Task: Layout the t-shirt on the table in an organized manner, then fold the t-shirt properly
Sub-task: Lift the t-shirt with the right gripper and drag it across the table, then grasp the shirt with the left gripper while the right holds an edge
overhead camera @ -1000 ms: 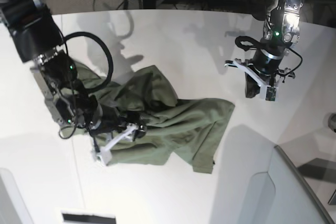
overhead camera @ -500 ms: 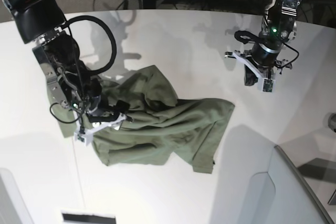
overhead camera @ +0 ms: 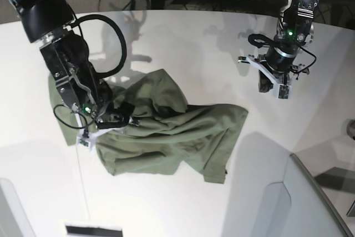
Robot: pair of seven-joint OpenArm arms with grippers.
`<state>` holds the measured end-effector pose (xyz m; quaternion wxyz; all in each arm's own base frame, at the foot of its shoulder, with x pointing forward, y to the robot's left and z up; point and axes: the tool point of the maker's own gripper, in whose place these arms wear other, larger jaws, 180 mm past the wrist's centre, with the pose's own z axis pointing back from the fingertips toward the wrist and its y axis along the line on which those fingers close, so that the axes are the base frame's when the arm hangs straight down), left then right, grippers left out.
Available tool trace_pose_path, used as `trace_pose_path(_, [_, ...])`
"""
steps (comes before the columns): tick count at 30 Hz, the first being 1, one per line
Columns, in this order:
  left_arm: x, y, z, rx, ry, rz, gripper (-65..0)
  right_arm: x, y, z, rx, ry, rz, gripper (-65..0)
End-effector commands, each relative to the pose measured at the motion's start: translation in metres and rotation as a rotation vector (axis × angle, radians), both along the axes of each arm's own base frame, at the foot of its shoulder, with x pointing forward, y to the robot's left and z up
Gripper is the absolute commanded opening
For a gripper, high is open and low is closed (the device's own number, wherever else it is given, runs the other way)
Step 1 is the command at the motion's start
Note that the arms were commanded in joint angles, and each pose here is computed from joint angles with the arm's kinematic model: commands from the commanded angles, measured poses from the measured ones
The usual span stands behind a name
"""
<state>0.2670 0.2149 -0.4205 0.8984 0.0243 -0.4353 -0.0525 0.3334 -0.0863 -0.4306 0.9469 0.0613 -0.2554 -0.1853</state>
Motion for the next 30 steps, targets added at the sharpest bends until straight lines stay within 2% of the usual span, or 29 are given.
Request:
trace_pose_path(1, [0.007, 0.004, 0.01, 0.009, -0.043, 0.0, -65.0, 0.015, -0.001, 0.013, -0.003, -0.049, -0.006, -28.7])
trace_pose_path(6, [0.005, 0.006, 0.005, 0.011, -0.028, 0.005, -65.0, 0.016, -0.006, 0.008, -0.02, -0.045, -0.014, -29.1])
trace_pose_path(7, [0.004, 0.006, 0.004, 0.012, -0.025, 0.006, -65.0, 0.016, -0.007, 0.008, -0.023, -0.048, -0.017, -31.1])
trace_pose_path(9, [0.003, 0.006, 0.003, 0.012, -0.022, 0.006, -65.0, 0.016, -0.008, 0.007, -0.026, -0.05, -0.018, -42.9])
trace_pose_path(11, [0.003, 0.007, 0.003, 0.013, -0.022, 0.005, -65.0, 0.016, -0.008, 0.007, -0.027, -0.05, -0.02, -60.9])
trace_pose_path(12, [0.003, 0.007, 0.003, 0.013, -0.022, 0.005, -65.0, 0.016, -0.007, 0.009, -0.022, -0.052, -0.018, -64.8])
trace_pose_path(18, [0.005, 0.007, 0.005, 0.014, -0.027, 0.005, -65.0, -0.001, 0.003, 0.03, 0.045, -0.108, -0.007, -64.8])
trace_pose_path(24, [0.006, 0.008, 0.006, 0.016, -0.03, 0.004, -65.0, -0.059, -0.004, 0.043, 0.17, -0.039, -0.064, -64.7])
trace_pose_path(28, [0.016, 0.008, 0.012, 0.017, -0.053, 0.004, -65.0, -0.103, -0.019, 0.043, 0.187, -0.005, -0.123, -64.5])
trace_pose_path(30, [0.017, 0.008, 0.014, 0.017, -0.058, 0.004, -65.0, -0.131, -0.02, 0.032, 0.186, 0.048, -0.138, -64.5])
